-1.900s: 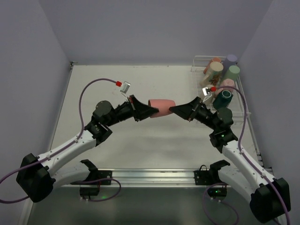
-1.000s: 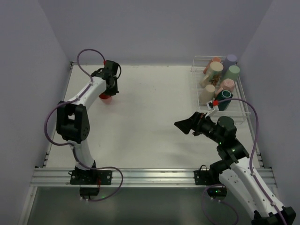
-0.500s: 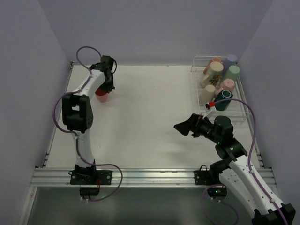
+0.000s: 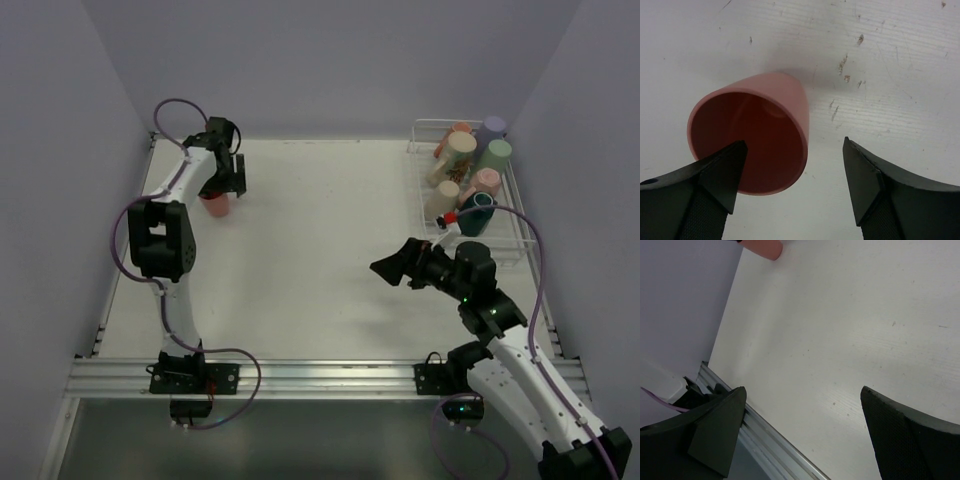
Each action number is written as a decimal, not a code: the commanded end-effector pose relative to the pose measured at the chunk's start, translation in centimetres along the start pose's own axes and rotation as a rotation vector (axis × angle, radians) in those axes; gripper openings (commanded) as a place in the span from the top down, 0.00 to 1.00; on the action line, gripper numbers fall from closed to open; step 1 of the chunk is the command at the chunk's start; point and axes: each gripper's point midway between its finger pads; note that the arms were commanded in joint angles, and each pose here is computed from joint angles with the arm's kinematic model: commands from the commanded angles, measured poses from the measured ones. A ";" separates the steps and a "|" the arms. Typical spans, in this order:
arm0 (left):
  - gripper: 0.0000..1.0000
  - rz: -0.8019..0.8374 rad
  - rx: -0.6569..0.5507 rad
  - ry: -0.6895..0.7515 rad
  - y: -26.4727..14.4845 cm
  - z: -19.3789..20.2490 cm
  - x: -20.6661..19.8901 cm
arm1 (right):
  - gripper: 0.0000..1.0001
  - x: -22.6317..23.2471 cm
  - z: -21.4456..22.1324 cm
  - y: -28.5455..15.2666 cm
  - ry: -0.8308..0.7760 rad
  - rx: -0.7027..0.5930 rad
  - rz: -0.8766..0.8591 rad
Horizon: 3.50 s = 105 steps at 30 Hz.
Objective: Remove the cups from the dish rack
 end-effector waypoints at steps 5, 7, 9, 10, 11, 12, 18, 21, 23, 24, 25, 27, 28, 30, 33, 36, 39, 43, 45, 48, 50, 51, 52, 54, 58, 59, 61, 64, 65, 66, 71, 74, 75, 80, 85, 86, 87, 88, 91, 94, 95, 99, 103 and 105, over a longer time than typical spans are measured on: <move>0.00 0.092 -0.223 -0.077 -7.2 -5.3 -0.1 | 0.01 1.4 -4.2 -1.1 -0.091 -0.068 0.030; 0.00 0.148 -0.298 -0.104 -10.1 -6.8 -0.5 | 0.01 1.3 -5.0 -1.3 -0.112 -0.088 0.055; 0.00 0.218 -0.357 -0.125 -12.7 -7.7 -1.1 | 0.03 0.7 -6.4 -2.0 -0.124 -0.124 0.125; 0.00 0.342 -0.441 -0.139 -16.5 -8.8 -2.3 | 0.04 0.4 -7.1 -2.1 -0.136 -0.141 0.149; 0.00 0.392 -0.445 -0.130 -16.9 -7.8 -3.3 | 0.07 -0.7 -8.6 -2.9 -0.137 -0.186 0.253; 0.00 0.453 -0.473 -0.130 -18.6 -7.5 -4.1 | 0.10 -1.7 -9.3 -3.1 -0.135 -0.202 0.314; 0.00 0.879 -0.543 0.021 -29.1 2.3 -10.2 | 0.25 -7.0 -13.4 -4.8 -0.160 -0.260 0.664; 0.00 1.046 -0.471 0.089 -30.1 8.5 -10.7 | 0.26 -9.8 -15.1 -6.5 -0.111 -0.308 0.787; 0.00 1.092 -0.402 0.138 -28.7 12.3 -10.3 | 0.22 -11.8 -16.3 -7.6 -0.083 -0.332 0.883; 0.00 1.151 -0.420 0.164 -30.2 13.6 -9.6 | 0.20 -12.4 -16.7 -8.0 -0.080 -0.339 0.919; 0.00 1.198 -0.394 0.202 -29.8 16.4 -8.6 | 0.14 -14.4 -17.5 -8.4 -0.055 -0.339 1.011; 0.00 1.195 -0.361 0.209 -28.5 17.9 -8.3 | 0.10 -15.9 -17.6 -8.5 -0.034 -0.330 1.062; 0.00 1.233 -0.382 0.247 -29.3 18.6 -7.9 | 0.08 -16.6 -17.7 -8.3 -0.021 -0.320 1.074; 0.00 1.231 -0.370 0.277 -28.3 19.9 -7.5 | 0.04 -18.2 -17.9 -7.8 0.000 -0.294 1.099; 0.00 1.259 -0.369 0.340 -28.3 21.2 -7.4 | 0.01 -19.8 -18.5 -6.3 0.009 -0.249 1.085; 0.00 1.255 -0.359 0.399 -27.8 22.6 -8.0 | 0.01 -21.8 -18.6 -6.0 0.034 -0.191 1.127; 0.00 1.251 -0.368 0.444 -27.9 23.4 -8.2 | 0.01 -23.8 -18.2 -6.2 0.075 -0.171 1.164; 0.00 1.245 -0.376 0.484 -28.3 24.2 -8.5 | 0.01 -25.9 -18.2 -6.5 0.077 -0.160 1.214; 0.00 1.248 -0.360 0.498 -28.2 24.7 -8.7 | 0.01 -26.8 -18.1 -6.3 0.083 -0.145 1.218; 0.00 1.247 -0.351 0.512 -28.2 25.1 -8.9 | 0.01 -27.7 -17.3 -5.4 0.098 -0.102 1.193; 0.00 1.235 -0.353 0.515 -28.0 25.1 -9.0 | 0.01 -28.0 -16.9 -4.5 0.105 -0.076 1.157; 0.00 1.226 -0.358 0.513 -27.9 25.0 -9.0 | 0.01 -28.0 -16.9 -4.1 0.104 -0.073 1.143; 0.00 1.224 -0.360 0.510 -27.9 24.9 -9.0 | 0.01 -28.1 -16.8 -3.8 0.101 -0.067 1.130; 0.00 1.219 -0.358 0.513 -27.8 24.9 -9.0 | 0.01 -28.5 -16.8 -3.0 0.098 -0.061 1.110; 0.00 1.199 -0.357 0.506 -27.4 24.7 -9.0 | 0.01 -29.5 -17.2 -2.4 0.092 -0.055 1.123; 0.00 1.190 -0.355 0.502 -27.2 24.6 -9.0 | 0.01 -29.7 -17.3 -2.4 0.089 -0.056 1.129; 0.00 1.182 -0.353 0.502 -27.0 24.6 -9.1 | 0.02 -30.5 -16.8 -2.3 0.095 -0.043 1.146; 0.00 1.176 -0.351 0.499 -26.8 24.5 -9.1 | 0.06 -31.0 -15.9 -2.4 0.107 -0.025 1.164; 0.00 1.174 -0.349 0.499 -26.8 24.6 -9.1 | 0.08 -31.0 -15.7 -2.5 0.108 -0.026 1.169; 0.00 1.172 -0.350 0.496 -26.8 24.5 -9.1 | 0.10 -31.0 -15.6 -2.6 0.109 -0.027 1.171; 0.00 1.169 -0.349 0.491 -26.6 24.4 -9.1 | 0.36 -30.5 -15.7 -3.3 0.098 -0.046 1.183; 0.00 1.166 -0.352 0.485 -26.6 24.2 -9.1 | 0.54 -29.3 -17.1 -4.1 0.084 -0.103 1.169; 0.00 1.168 -0.348 0.481 -26.6 24.2 -9.1 | 0.54 -28.8 -17.5 -4.4 0.079 -0.120 1.167; 0.00 1.228 -0.313 0.467 -27.3 24.6 -9.8 | 0.61 -25.1 -20.5 -7.0 0.058 -0.264 1.135; 0.00 1.279 -0.298 0.426 -28.9 24.2 -10.4 | 0.66 -22.6 -21.2 -8.9 0.057 -0.352 1.116; 0.00 1.320 -0.316 0.397 -30.1 23.8 -10.6 | 0.66 -22.2 -21.4 -9.1 0.061 -0.370 1.108; 0.00 1.349 -0.327 0.384 -31.1 23.4 -10.8 | 0.65 -21.2 -21.8 -9.5 0.057 -0.396 1.087; 0.00 1.374 -0.330 0.366 -31.9 23.1 -11.1 | 0.65 -20.7 -21.9 -9.7 0.057 -0.407 1.076; 0.00 1.493 -0.303 0.308 -34.8 22.3 -12.5 | 0.65 -17.9 -23.2 -10.7 0.048 -0.478 1.003; 0.00 1.637 -0.276 0.233 -37.6 21.1 -14.6 | 0.65 -15.6 -24.1 -11.0 0.043 -0.518 0.924; 0.00 1.677 -0.258 0.190 -38.0 20.5 -15.8 | 0.65 -15.1 -24.1 -10.7 0.050 -0.521 0.897; 0.00 1.753 -0.220 0.139 -39.3 18.9 -19.5 | 0.65 -13.6 -23.9 -9.4 0.075 -0.509 0.782; 0.01 1.773 -0.160 0.114 -38.4 18.4 -24.7 | 0.66 -11.6 -24.4 -8.3 0.103 -0.536 0.640; 0.02 1.820 -0.159 0.120 -39.9 17.7 -26.6 | 0.69 -9.9 -24.3 -7.6 0.137 -0.537 0.535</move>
Point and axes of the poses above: each gripper's point midway between its finger pads, its own y axis out along the fingers, its own x axis along the line the jaws close on, z = x × y, and after that the axes turned 11 degrees about -y, right-handed
